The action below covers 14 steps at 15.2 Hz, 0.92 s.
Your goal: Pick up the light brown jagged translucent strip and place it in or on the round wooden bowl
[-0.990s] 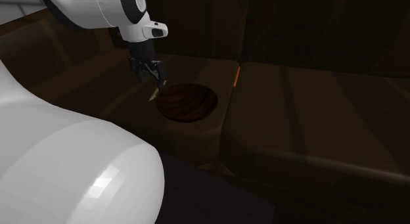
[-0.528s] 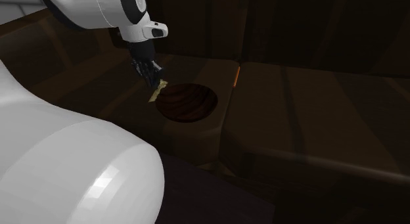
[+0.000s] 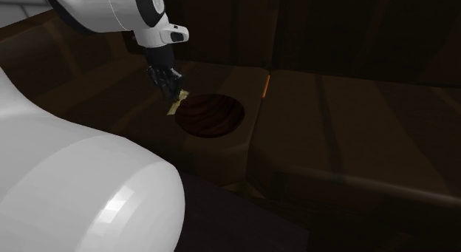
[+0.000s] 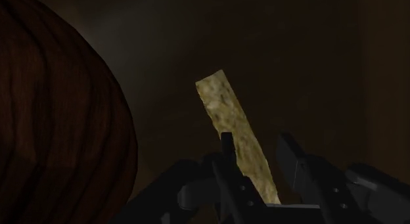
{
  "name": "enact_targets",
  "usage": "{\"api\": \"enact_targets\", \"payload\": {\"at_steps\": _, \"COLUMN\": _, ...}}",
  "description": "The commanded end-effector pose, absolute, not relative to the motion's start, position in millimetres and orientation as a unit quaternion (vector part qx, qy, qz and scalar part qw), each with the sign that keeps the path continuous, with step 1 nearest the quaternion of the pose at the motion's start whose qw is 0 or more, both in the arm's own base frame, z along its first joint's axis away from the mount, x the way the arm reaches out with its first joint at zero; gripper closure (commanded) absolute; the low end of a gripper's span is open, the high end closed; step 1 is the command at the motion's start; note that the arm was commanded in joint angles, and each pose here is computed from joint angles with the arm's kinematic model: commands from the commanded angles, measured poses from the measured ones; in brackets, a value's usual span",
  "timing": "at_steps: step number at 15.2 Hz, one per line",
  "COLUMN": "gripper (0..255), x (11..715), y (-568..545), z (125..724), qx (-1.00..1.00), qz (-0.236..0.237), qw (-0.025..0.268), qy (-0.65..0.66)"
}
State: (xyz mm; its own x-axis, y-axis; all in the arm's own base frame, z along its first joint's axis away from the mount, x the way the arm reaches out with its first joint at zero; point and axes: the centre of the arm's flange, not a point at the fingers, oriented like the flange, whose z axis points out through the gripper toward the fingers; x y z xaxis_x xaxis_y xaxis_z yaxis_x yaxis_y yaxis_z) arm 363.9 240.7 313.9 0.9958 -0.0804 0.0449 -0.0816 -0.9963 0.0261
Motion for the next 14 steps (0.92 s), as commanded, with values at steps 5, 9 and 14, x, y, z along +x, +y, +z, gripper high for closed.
{"api": "enact_targets", "payload": {"at_steps": 5, "gripper": 0, "x": 411, "y": 247, "z": 317, "qx": 0.988, "qz": -0.046, "qw": 0.029, "qy": 0.147}}
{"api": "enact_targets", "payload": {"at_steps": 9, "gripper": 0, "x": 409, "y": 246, "z": 296, "qx": 0.988, "qz": -0.046, "qw": 0.029, "qy": 0.147}}
{"api": "enact_targets", "payload": {"at_steps": 14, "gripper": 0, "x": 408, "y": 245, "z": 287, "qx": 0.988, "qz": -0.046, "qw": 0.029, "qy": 0.147}}
